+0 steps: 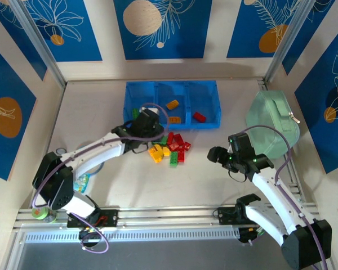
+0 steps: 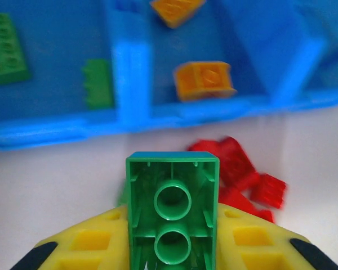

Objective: Sort the legos into containers by color

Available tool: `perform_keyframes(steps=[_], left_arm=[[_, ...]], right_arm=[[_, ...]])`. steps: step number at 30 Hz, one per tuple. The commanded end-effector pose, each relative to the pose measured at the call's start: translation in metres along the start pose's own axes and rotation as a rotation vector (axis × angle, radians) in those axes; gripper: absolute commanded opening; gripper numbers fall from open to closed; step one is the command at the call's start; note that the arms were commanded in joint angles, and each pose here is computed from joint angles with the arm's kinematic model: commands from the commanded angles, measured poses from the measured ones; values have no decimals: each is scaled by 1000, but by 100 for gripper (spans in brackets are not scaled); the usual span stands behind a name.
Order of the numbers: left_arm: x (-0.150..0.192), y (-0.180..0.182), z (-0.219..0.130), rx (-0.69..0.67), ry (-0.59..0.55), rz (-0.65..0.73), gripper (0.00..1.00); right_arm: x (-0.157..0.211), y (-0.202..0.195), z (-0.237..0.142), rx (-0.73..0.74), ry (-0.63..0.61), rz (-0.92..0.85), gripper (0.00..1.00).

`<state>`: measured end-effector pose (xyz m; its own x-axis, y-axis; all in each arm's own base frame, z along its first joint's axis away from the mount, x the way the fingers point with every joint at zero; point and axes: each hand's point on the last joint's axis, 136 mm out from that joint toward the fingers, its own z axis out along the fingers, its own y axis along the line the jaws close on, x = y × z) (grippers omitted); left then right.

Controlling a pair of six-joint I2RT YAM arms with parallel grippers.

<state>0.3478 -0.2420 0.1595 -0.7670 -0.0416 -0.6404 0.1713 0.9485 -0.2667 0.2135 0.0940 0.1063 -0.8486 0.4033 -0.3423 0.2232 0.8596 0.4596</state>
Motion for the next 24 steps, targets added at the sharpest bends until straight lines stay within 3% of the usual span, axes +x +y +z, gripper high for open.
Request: perform_keyframes(steps=[1,10,19,21,23,24], left_arm=[[-15,11,5,6,8,-3,27],[-65,55,33,-57,-15,-70,27],[-78,85,76,-161,47,-48,32],[-83,87,78,-162,42,-53,43],[-88,88,77,-169,34,-48,67],[-89,89,74,-175,32,-48,73]], right_arm=[[7,6,-1,-33,21,4,75],[16,6,2,-27,45,-10,75],[20,14,1,-25,53,-39,74],[21,15,0,-21,54,-46,75],[22,16,-1,-20,54,-50,74],[22,16,-1,-22,54,-52,74]])
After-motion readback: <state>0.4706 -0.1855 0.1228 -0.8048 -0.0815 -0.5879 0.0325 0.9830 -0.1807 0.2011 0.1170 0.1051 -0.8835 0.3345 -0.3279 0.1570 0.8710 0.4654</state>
